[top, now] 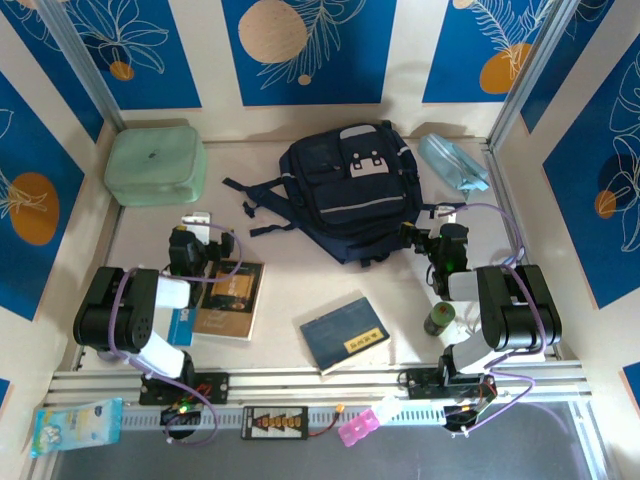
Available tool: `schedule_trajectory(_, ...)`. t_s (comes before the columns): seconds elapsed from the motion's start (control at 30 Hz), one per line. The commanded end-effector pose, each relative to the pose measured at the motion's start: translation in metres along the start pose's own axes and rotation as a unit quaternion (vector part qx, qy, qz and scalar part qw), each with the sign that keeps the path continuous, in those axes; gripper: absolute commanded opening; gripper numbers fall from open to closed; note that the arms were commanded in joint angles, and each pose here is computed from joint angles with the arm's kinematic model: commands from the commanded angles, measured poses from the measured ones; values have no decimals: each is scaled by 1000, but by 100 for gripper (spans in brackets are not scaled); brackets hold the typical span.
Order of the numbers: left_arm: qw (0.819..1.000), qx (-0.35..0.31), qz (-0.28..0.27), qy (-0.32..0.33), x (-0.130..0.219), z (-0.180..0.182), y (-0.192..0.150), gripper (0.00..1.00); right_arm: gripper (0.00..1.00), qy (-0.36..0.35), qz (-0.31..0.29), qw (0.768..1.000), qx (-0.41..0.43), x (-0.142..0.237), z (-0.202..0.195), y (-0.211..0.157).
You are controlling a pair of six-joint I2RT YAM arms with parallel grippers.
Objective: Pack books, pencil case, and school supplies into a backpack
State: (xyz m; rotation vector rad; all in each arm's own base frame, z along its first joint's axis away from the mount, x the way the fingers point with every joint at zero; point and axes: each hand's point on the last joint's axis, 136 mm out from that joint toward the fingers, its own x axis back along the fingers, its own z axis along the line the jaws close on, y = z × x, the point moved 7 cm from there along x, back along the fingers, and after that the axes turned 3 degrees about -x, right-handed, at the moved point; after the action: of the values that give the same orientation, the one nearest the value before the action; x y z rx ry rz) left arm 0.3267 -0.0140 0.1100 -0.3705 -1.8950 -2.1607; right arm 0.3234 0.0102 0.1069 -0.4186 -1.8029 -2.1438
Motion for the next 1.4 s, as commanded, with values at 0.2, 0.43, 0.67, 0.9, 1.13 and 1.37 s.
schedule_trajectory(0.2,1000,0,-15,-3,0,1,5,100,99,13,-30,999,7,0,3,15)
schedule_trajectory(0.43,998,16,-38,42,19,12,17,100,99,-3,-42,999,17,20,8,35)
schedule_trajectory(0.67,986,109,25,125,50,35,58,100,99,0,64,994,-89,54,35,86)
schedule_trajectory(0.9,970,221,98,0,57,11,92,99,99,33,240,957,-158,42,72,87)
schedule_trajectory(1.13,922,317,144,-167,48,-36,98,100,99,69,292,935,-190,-5,90,89)
schedule_trajectory(1.37,898,329,191,-219,48,-78,81,100,96,38,338,918,-204,-60,88,83)
